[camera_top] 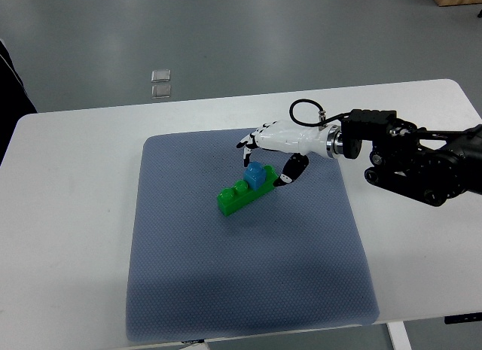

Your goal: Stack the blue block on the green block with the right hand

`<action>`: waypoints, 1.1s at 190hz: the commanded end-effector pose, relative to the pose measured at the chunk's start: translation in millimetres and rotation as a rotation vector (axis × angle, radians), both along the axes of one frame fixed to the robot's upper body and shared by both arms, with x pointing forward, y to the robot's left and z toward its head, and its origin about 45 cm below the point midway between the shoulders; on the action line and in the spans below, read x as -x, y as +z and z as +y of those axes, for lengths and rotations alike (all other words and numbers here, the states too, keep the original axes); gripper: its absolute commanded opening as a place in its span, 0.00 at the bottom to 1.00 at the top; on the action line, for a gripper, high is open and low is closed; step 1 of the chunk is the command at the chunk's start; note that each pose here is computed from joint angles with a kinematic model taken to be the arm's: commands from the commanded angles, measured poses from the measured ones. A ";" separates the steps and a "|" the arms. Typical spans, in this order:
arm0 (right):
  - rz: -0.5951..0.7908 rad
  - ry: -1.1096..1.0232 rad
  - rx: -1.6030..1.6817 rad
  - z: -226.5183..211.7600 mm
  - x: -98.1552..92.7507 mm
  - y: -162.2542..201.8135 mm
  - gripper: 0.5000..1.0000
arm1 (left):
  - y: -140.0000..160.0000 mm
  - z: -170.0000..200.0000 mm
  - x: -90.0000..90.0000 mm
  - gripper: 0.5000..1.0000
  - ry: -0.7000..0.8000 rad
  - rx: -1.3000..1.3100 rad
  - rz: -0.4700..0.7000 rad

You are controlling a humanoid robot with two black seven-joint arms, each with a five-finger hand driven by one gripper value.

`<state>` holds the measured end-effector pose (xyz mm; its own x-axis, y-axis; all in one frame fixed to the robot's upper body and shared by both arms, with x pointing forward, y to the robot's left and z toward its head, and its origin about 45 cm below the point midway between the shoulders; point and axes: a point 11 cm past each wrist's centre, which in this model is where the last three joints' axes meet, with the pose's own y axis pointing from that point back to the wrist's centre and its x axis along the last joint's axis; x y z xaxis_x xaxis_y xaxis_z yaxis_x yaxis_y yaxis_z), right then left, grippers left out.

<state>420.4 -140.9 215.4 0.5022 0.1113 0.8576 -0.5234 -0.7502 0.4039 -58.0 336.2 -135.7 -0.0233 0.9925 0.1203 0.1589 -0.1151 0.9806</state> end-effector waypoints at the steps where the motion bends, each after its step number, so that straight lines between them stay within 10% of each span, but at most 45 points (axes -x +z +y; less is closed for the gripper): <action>1: 0.088 -0.044 -0.070 1.0 -5.8 14.0 0.80 | 0.0 0.1 -0.4 1.00 0.000 0.000 -0.001; 209: 1.106 -0.825 -1.290 -81.8 -35.4 -17.3 0.81 | -0.1 -0.4 -0.4 1.00 0.000 0.001 -0.001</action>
<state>452.9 -217.8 197.1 0.4407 -0.7866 -0.4324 -0.7770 -0.5755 0.2551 -57.9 336.1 -135.7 -0.0235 0.9925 0.1201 0.1586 -0.1149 0.9806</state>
